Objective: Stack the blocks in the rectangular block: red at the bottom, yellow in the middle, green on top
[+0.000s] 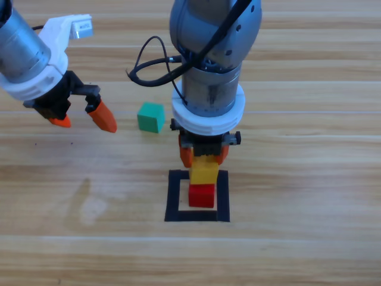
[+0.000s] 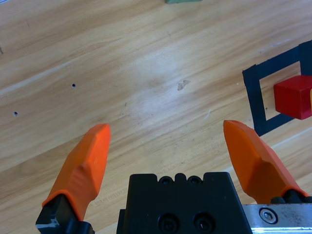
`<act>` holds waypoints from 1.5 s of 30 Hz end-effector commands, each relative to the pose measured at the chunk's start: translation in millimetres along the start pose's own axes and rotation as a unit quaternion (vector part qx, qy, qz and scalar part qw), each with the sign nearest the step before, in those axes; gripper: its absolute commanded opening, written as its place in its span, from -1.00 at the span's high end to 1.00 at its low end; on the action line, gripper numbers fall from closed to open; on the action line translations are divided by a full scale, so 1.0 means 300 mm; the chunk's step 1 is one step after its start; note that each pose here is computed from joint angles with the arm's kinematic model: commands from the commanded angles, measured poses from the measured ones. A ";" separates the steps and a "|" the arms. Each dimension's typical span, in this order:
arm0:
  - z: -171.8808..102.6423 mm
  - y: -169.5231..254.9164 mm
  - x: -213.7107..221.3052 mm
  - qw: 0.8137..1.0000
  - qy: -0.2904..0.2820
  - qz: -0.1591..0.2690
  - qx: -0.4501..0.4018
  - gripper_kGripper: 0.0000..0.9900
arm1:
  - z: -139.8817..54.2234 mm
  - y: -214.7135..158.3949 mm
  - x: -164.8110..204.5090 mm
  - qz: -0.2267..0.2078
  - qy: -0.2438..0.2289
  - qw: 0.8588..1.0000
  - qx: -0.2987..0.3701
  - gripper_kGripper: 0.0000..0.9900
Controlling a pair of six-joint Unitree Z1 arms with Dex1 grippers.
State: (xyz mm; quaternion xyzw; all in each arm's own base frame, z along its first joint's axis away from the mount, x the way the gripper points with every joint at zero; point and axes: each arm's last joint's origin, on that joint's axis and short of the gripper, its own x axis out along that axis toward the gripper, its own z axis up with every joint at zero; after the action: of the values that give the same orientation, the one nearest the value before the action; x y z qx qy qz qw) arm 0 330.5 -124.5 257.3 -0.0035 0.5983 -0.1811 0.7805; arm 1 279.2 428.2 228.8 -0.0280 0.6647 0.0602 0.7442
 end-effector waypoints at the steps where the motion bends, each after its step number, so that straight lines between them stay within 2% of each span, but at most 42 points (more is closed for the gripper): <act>1: 0.002 0.044 0.064 1.000 0.022 0.000 -0.013 -1.00 | -0.050 0.046 0.125 -0.035 0.032 0.999 -0.015 1.00; 45: 0.004 0.055 0.079 1.000 0.024 0.000 -0.015 -1.00 | -0.069 0.046 0.177 -0.056 0.042 0.997 -0.020 1.00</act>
State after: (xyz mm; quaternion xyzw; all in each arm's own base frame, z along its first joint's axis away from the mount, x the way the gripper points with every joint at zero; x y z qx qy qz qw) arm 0 334.5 -124.9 251.0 -0.0028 0.6014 -0.1810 0.7782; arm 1 275.8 430.7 223.6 -0.0322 0.6678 0.0572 0.7415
